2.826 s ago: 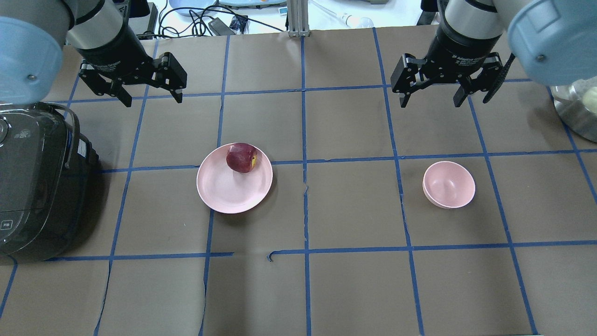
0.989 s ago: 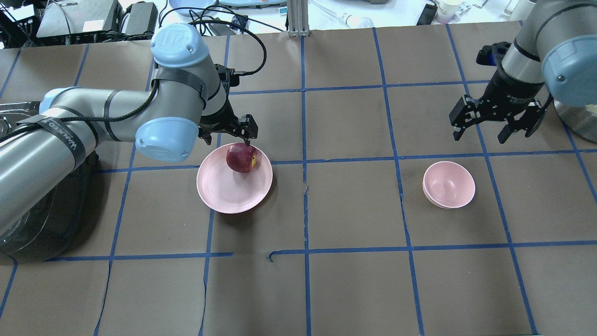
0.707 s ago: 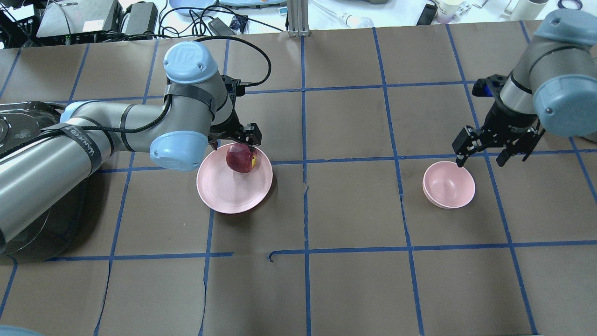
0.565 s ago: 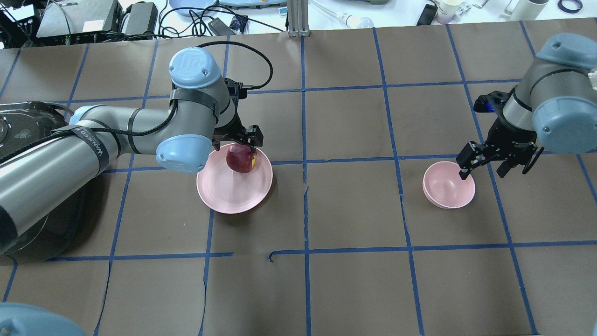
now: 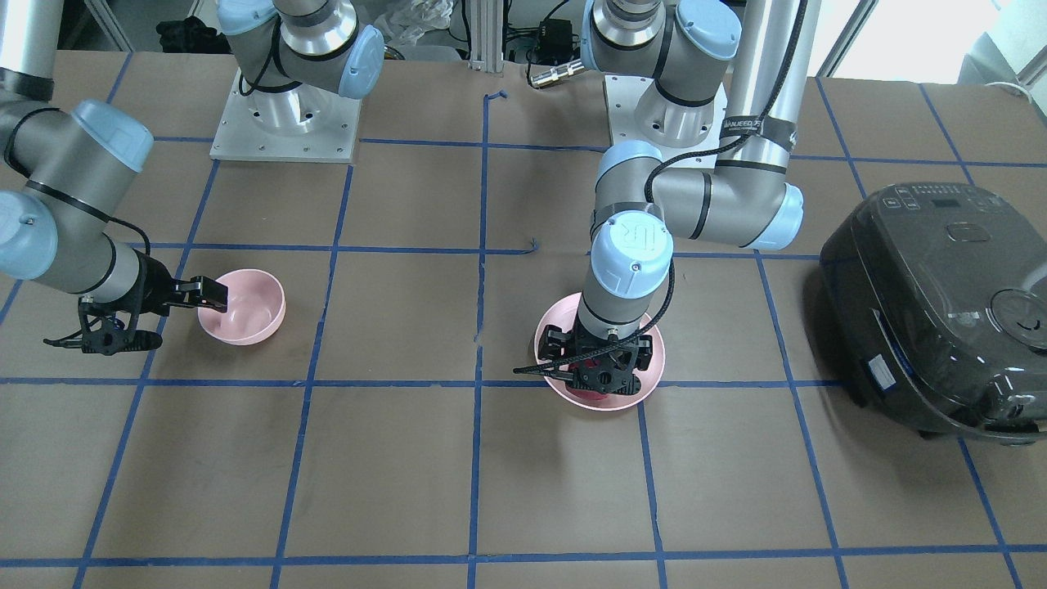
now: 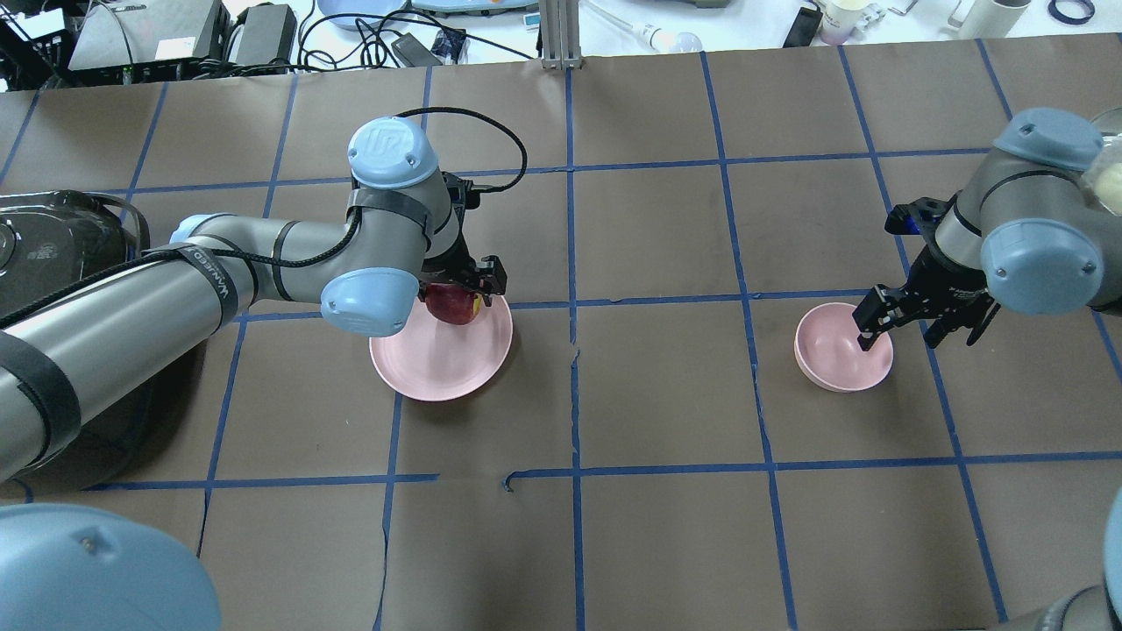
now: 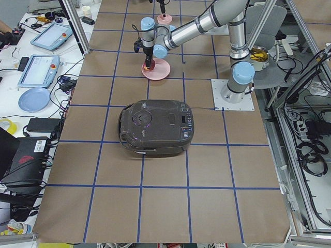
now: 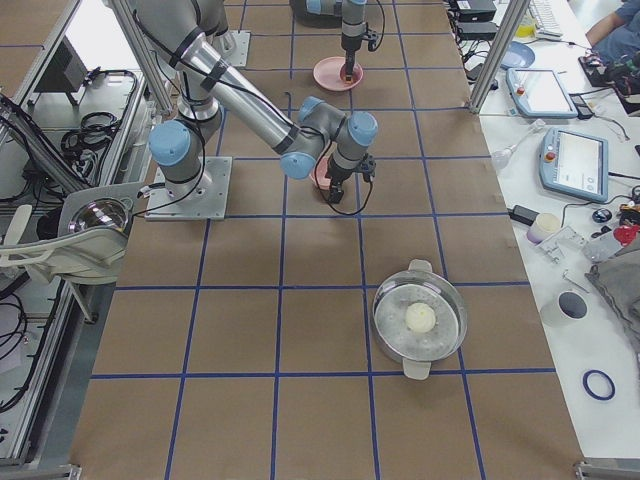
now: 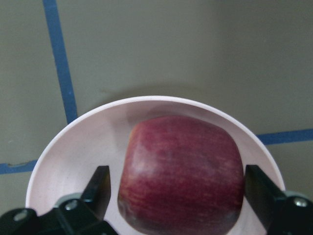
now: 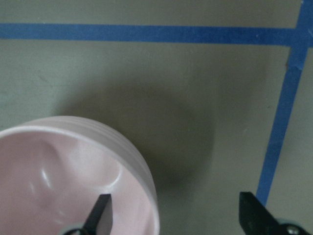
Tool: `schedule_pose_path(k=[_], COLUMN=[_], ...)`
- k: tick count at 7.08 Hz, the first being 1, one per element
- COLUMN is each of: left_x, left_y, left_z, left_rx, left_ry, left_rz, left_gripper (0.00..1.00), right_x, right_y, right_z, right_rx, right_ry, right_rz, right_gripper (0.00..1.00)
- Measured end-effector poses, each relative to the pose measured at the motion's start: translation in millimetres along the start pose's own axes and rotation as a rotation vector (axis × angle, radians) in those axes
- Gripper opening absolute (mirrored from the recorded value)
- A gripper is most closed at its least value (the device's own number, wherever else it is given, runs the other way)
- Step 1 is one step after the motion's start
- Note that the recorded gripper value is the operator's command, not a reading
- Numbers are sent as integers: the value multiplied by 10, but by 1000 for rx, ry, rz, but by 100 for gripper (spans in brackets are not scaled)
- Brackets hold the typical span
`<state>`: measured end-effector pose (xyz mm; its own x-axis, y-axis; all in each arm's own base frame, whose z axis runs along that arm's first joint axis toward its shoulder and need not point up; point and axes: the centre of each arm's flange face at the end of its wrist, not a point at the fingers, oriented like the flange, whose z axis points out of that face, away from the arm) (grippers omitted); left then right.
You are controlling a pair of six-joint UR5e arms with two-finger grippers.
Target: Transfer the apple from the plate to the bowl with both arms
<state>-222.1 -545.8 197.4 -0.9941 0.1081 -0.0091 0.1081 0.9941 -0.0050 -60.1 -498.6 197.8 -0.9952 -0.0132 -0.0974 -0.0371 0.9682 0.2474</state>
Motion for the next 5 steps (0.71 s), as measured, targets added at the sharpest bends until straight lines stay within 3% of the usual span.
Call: schedule_pose_path(k=[2,5], left_x=[22,12], left_y=[-3,-10], left_z=[30,-96], left_rx=[-2,25], left_ry=[-1,-13], left_rz=[30,66], left_gripper=[55,47], right_x=[-30,-76], right_y=[-25,-9], right_z=[78,82], right_rx=[-9,-24], right_ry=[-42,-82], right_rz=[86,161], right_gripper=[0,0])
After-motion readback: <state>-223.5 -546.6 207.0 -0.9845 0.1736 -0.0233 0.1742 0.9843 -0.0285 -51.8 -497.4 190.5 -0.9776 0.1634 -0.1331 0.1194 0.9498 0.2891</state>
